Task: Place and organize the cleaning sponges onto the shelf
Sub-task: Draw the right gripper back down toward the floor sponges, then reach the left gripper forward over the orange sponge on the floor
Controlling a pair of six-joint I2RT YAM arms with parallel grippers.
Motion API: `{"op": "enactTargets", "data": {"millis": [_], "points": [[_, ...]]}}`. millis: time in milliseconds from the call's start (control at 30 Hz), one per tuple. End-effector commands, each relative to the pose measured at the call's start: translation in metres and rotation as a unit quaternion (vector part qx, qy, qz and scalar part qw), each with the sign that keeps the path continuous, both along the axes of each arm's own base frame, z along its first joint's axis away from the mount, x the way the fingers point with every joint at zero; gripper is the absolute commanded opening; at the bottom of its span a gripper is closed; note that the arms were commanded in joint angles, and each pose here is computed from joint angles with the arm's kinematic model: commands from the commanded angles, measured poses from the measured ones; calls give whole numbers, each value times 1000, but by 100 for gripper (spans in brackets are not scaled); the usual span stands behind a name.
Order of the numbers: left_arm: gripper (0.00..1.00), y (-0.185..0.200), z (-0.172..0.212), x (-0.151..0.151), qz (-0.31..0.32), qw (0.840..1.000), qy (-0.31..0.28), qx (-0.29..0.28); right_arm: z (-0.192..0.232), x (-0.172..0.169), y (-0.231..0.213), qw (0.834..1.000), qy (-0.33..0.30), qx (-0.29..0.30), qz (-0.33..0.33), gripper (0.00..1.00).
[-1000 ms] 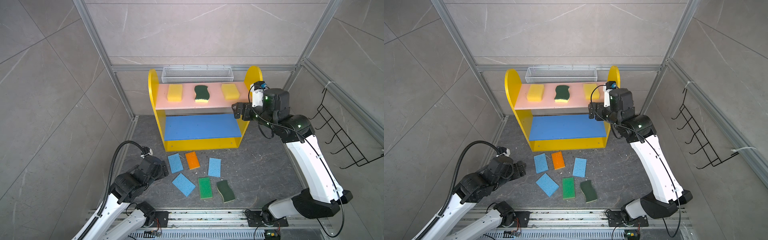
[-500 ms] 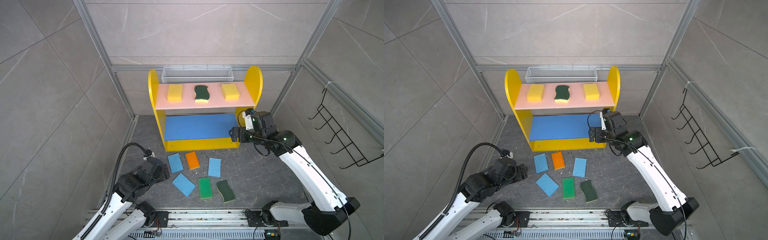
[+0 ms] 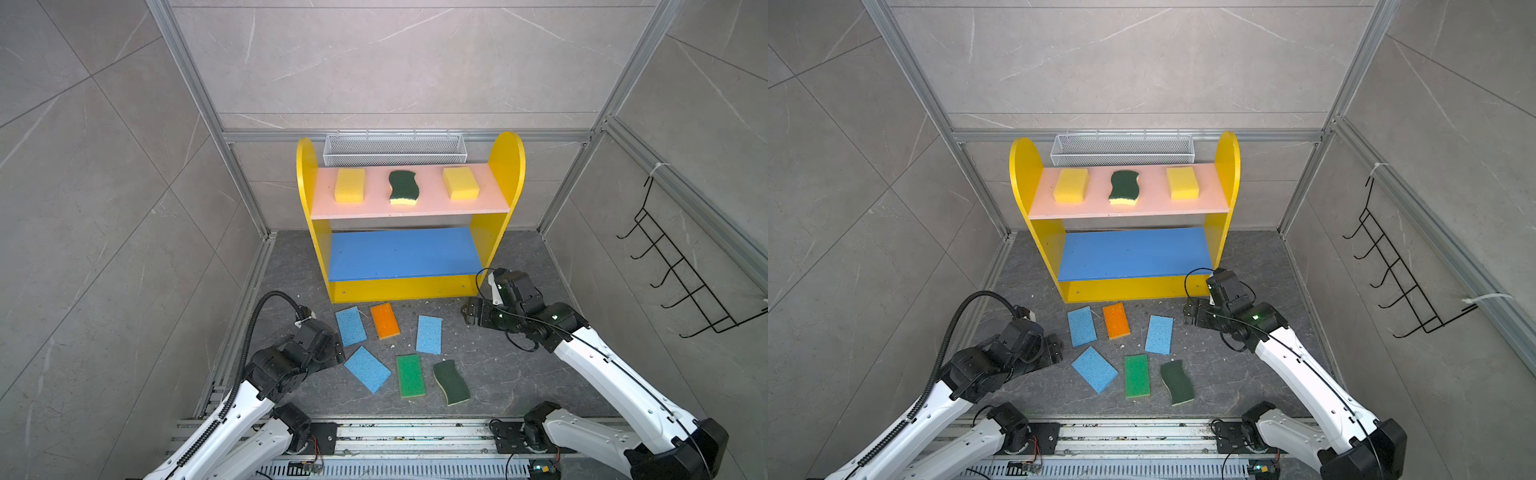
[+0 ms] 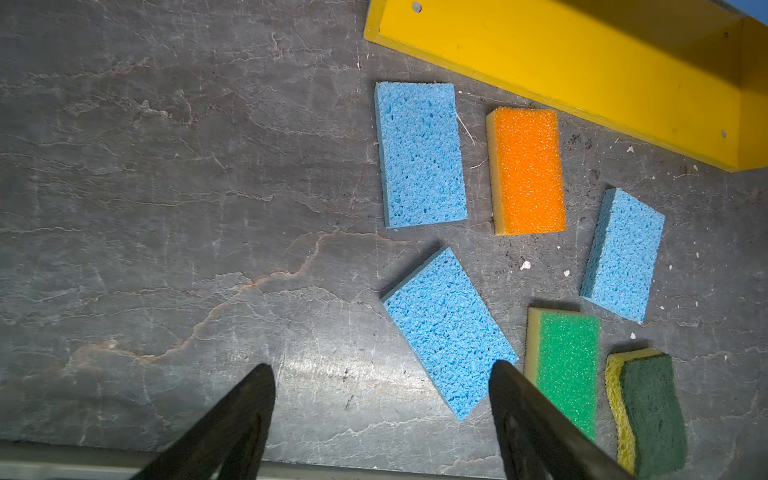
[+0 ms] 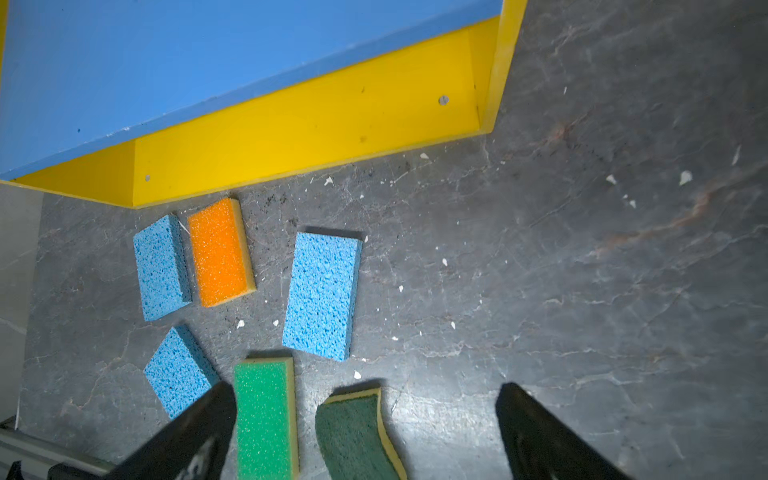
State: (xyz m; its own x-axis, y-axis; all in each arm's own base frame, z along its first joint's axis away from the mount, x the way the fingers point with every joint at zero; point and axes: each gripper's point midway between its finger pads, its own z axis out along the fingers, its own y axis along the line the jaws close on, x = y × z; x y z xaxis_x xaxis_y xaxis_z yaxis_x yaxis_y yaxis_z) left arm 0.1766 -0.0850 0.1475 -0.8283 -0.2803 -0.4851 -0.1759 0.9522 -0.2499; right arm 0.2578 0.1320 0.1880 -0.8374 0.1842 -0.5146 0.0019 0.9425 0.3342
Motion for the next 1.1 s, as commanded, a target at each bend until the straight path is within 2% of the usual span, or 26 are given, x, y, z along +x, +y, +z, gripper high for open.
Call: {"op": "enactTargets", "data": {"millis": [0, 200, 400, 667, 833, 1067], "points": [[82, -18, -2, 7, -10, 999, 3, -34, -10, -10, 9, 999, 14, 38, -7, 99], [79, -37, -12, 20, -18, 999, 17, -47, -38, -24, 10, 999, 36, 36, -3, 99], [79, -65, -20, 42, -21, 998, 1, -52, -50, -30, 7, 999, 41, 29, 1, 99], [80, -122, -49, 66, -66, 998, 1, 11, -74, -39, 8, 997, 78, 16, 15, 99], [82, -153, -67, 81, -78, 997, 12, 16, -77, -40, 8, 996, 83, 14, 19, 99], [90, -157, -77, 94, -58, 997, 26, 52, -81, -41, 7, 996, 88, 10, 18, 99]]}}
